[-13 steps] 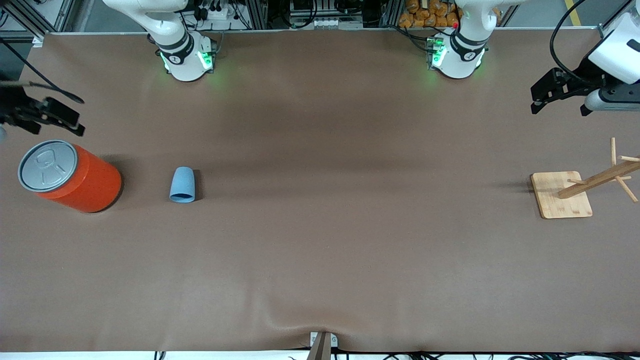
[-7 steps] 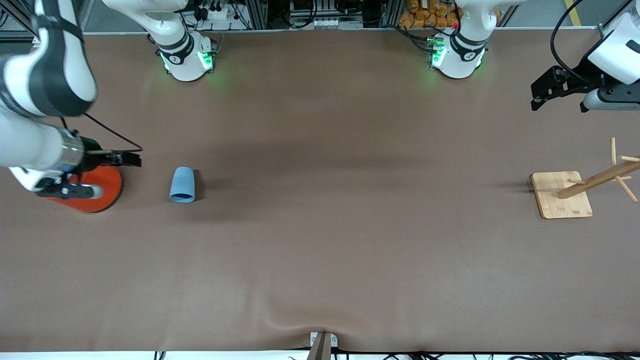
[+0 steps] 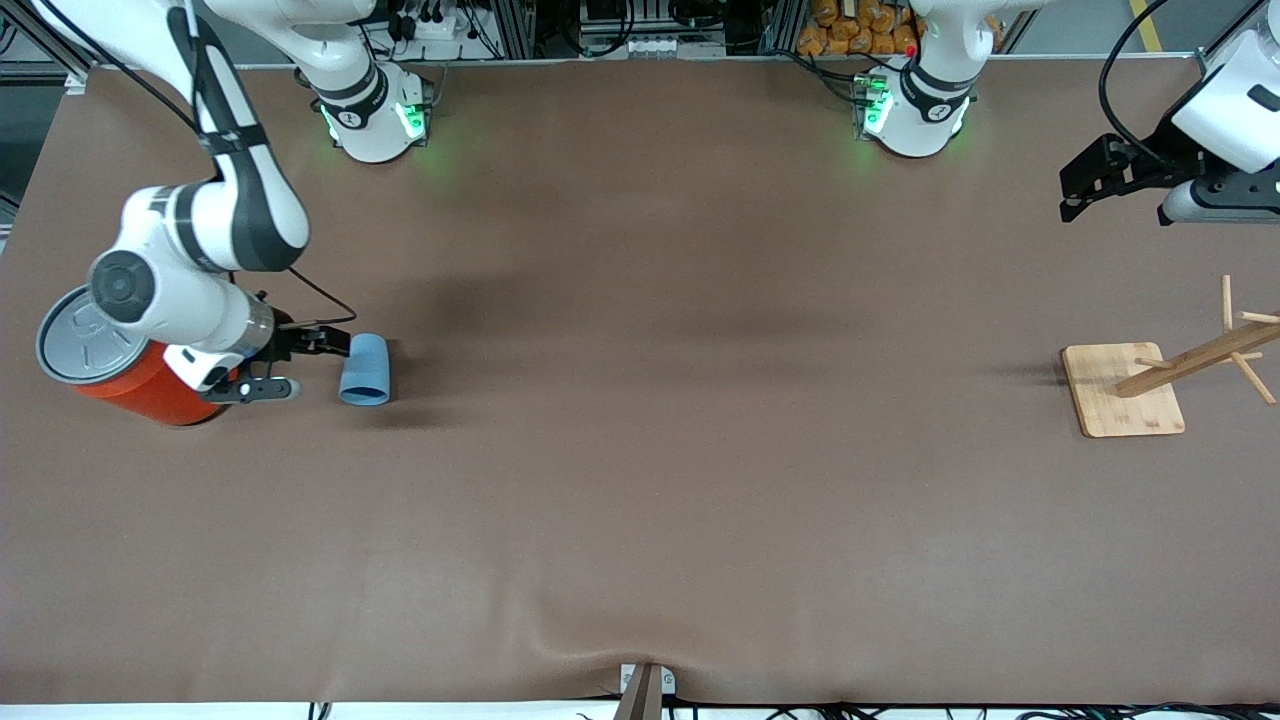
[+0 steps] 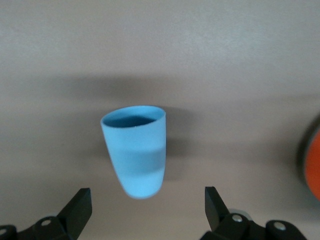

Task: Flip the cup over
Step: 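Close the right gripper on the light-blue cup's base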

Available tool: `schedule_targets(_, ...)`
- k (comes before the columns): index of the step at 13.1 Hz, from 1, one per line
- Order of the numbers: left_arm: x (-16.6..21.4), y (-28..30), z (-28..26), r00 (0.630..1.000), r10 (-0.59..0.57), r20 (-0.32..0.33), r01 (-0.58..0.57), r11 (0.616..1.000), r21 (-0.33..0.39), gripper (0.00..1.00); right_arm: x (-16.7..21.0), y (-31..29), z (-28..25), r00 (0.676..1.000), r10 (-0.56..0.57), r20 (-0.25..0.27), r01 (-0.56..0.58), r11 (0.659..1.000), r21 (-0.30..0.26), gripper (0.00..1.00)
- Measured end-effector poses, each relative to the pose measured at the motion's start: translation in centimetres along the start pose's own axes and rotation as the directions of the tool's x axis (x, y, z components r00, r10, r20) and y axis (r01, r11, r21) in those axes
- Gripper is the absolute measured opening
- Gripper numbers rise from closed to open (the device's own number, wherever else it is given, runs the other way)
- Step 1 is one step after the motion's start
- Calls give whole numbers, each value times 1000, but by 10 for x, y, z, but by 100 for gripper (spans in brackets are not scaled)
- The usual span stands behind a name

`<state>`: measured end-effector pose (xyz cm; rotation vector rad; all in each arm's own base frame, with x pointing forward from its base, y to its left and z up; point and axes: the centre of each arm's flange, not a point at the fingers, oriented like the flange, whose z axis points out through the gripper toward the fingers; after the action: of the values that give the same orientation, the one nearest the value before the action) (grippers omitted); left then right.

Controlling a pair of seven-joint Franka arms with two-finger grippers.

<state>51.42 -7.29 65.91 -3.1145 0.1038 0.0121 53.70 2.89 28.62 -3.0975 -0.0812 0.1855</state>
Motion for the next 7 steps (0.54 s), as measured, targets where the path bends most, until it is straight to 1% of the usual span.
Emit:
schedule_targets(1,1,0,3,1000,1,5,-1,1000,-1,100,-7,-5,15,1000,-10,-19,10,1000,-3,100)
schedule_targets(3,6,3,9,1000,7,14,-7,1000,-3,100,-13,-17,33,999,-34,-35,34,999,-8,100)
schedule_targets(7,9,7,15,1000,16,22,-16,1000,-5,100,-8,-24,58,997,-56,-58,56,998,-10,100)
